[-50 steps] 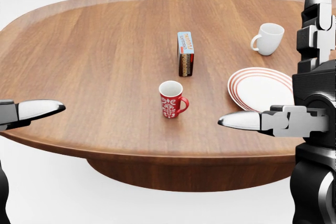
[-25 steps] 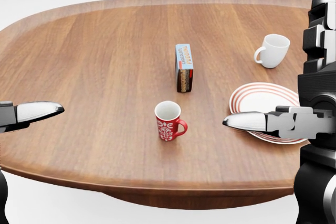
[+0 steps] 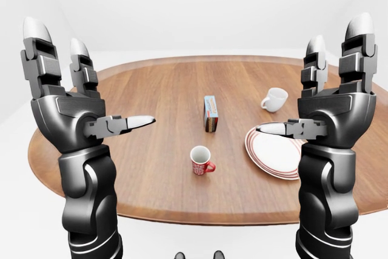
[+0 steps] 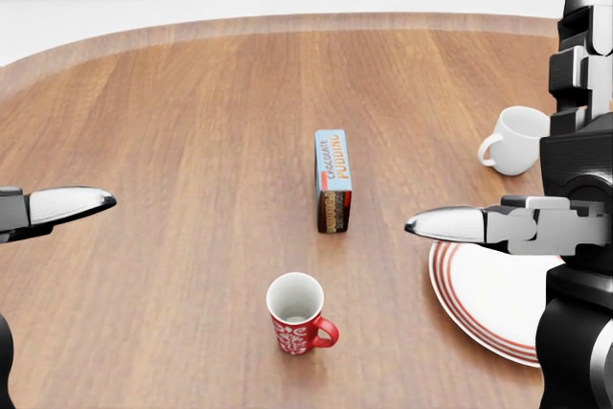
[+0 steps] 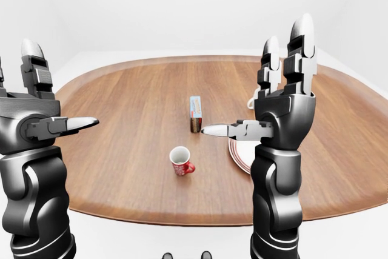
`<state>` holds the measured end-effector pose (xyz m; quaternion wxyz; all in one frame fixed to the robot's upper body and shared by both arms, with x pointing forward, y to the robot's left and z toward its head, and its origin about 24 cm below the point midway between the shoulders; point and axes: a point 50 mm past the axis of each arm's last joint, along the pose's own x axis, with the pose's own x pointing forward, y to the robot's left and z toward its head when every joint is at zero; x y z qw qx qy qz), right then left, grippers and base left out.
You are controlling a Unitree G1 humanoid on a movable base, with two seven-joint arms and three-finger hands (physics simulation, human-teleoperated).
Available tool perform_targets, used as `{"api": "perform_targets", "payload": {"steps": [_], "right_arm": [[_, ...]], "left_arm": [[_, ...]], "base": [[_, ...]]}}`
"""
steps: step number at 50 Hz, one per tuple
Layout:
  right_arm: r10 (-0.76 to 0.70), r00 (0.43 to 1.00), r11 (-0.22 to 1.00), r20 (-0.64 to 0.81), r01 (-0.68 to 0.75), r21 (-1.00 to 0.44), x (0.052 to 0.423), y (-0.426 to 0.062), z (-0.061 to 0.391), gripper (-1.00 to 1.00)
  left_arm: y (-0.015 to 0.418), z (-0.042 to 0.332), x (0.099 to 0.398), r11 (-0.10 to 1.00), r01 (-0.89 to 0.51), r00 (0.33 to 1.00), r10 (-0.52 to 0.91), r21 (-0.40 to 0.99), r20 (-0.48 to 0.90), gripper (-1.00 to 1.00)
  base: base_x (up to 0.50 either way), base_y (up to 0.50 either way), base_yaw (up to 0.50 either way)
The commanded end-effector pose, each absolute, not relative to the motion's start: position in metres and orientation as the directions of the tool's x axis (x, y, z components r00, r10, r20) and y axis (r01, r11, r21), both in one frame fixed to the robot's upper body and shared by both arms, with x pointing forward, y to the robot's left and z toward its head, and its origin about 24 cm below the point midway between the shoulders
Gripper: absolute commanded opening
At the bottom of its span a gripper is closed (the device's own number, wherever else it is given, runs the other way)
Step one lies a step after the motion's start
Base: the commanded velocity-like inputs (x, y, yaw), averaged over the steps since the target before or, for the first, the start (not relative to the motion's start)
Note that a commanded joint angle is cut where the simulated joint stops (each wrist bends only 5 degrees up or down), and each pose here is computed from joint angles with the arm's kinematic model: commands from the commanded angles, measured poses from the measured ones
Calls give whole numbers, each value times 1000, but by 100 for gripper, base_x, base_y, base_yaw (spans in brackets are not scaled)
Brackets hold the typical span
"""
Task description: Pick up the red mug and put it on the plate
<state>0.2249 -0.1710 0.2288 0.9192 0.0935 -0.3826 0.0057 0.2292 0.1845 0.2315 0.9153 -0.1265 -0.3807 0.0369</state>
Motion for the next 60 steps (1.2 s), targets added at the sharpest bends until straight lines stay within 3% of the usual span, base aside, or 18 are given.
{"api": "perform_targets", "payload": {"steps": [1, 31, 60], "right_arm": [[-58, 710, 982, 702, -84, 167, 225, -171, 228, 100], [-58, 714, 984, 698, -76, 160, 228, -169, 228, 100], [-21, 772, 982, 635, -104, 158, 216, -153, 205, 100]], "left_arm": [[185, 231, 228, 965, 27, 708, 165, -260, 687, 100], [191, 232, 227, 965, 10, 702, 181, -263, 689, 100], [190, 232, 227, 965, 8, 703, 180, -261, 688, 100]], "base": [[50, -5, 0], [50, -3, 0], [0, 0, 0]]}}
